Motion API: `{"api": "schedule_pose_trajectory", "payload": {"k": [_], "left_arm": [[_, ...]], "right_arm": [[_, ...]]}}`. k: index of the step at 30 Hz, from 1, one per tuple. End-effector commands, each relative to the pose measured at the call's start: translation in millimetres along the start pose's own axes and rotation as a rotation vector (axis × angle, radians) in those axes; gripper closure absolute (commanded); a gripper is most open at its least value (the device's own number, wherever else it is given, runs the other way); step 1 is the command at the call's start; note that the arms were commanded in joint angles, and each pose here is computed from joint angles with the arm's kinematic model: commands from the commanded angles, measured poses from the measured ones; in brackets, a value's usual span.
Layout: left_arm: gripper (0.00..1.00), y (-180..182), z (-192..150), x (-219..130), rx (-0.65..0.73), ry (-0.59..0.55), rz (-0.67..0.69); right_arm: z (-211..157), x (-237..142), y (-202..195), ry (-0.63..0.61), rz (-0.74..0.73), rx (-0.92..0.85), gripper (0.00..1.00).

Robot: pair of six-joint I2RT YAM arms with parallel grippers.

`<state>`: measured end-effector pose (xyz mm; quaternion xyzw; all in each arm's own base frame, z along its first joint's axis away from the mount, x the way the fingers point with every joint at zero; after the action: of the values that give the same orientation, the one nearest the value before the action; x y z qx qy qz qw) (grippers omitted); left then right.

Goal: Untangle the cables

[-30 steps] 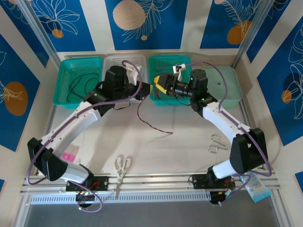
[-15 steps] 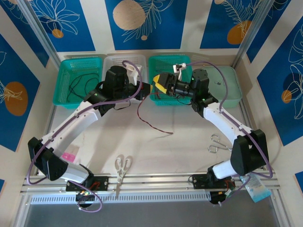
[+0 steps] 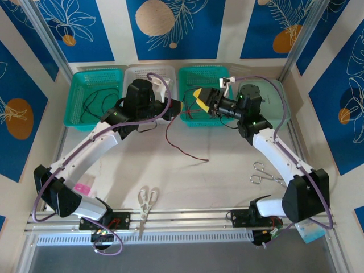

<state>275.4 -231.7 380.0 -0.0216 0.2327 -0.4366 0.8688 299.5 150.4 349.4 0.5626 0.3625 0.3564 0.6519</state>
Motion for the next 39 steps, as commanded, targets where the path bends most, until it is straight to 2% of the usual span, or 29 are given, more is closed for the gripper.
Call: {"api": "schedule_pose_trajectory", "payload": {"k": [1,7,16,19,21,22,23,25,27,33,39], "left_arm": [[1.0,0.2,6.8,-2.4,0.015,-0.026,-0.015],[1.0,-0.2,8.1,-1.7,0.015,-0.025,-0.017],[1.0,-0.2,8.3,-0.6,0.004,-0.029,-0.027],[1.0,-0.8,8.8,-1.3,0.005,-0.03,-0.028],[1.0,-0.6,8.3,-1.6,0.007,-0.029,-0.026],[1.0,-0.9,8.2,-2.1,0.008,-0.028,-0.025],[1.0,-0.7,8.0,-2.1,0.009,-0.027,-0.023],[1.0,-1.0,8.7,-3.5,0.012,-0.029,-0.021],[1.0,-0.3,8.8,-5.0,0.015,-0.029,-0.004],[1.0,9.4,15.6,-21.2,0.015,-0.09,0.085],[1.0,9.6,36.0,-47.1,0.045,-0.138,0.112]], "right_arm": [[-6.5,-11.2,-11.2,-0.049,-0.077,0.056,0.37],[-11.0,-7.2,-36.4,-0.075,-0.118,0.179,0.38],[-7.3,19.9,-48.2,-0.025,-0.13,0.243,0.38],[-4.3,27.8,-48.7,-0.013,-0.116,0.249,0.41],[-2.7,31.5,-48.1,-0.008,-0.11,0.245,0.48],[-2.1,32.2,-47.4,-0.008,-0.107,0.244,0.56],[-1.8,32.3,-47.0,-0.009,-0.106,0.242,0.67],[-2.2,30.5,-45.2,-0.019,-0.114,0.237,0.98],[-3.5,23.7,-43.1,-0.056,-0.133,0.226,1.0],[-4.3,-23.6,-28.7,-0.325,-0.223,0.118,1.0],[14.5,-67.3,1.2,-0.453,-0.269,-0.001,1.0]]}}
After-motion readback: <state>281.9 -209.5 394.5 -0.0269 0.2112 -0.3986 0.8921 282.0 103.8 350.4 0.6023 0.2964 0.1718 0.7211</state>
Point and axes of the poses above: each hand's point on the last joint's axis, 136 mm out from that joint toward the fingers, its own x axis out along the fingers, its own y axis along the line the jaws close on, z = x × y, the point moved 10 cm from there along -x, back along the fingers, and after that the axes turned 15 degrees about x, right-handed, at the moved point
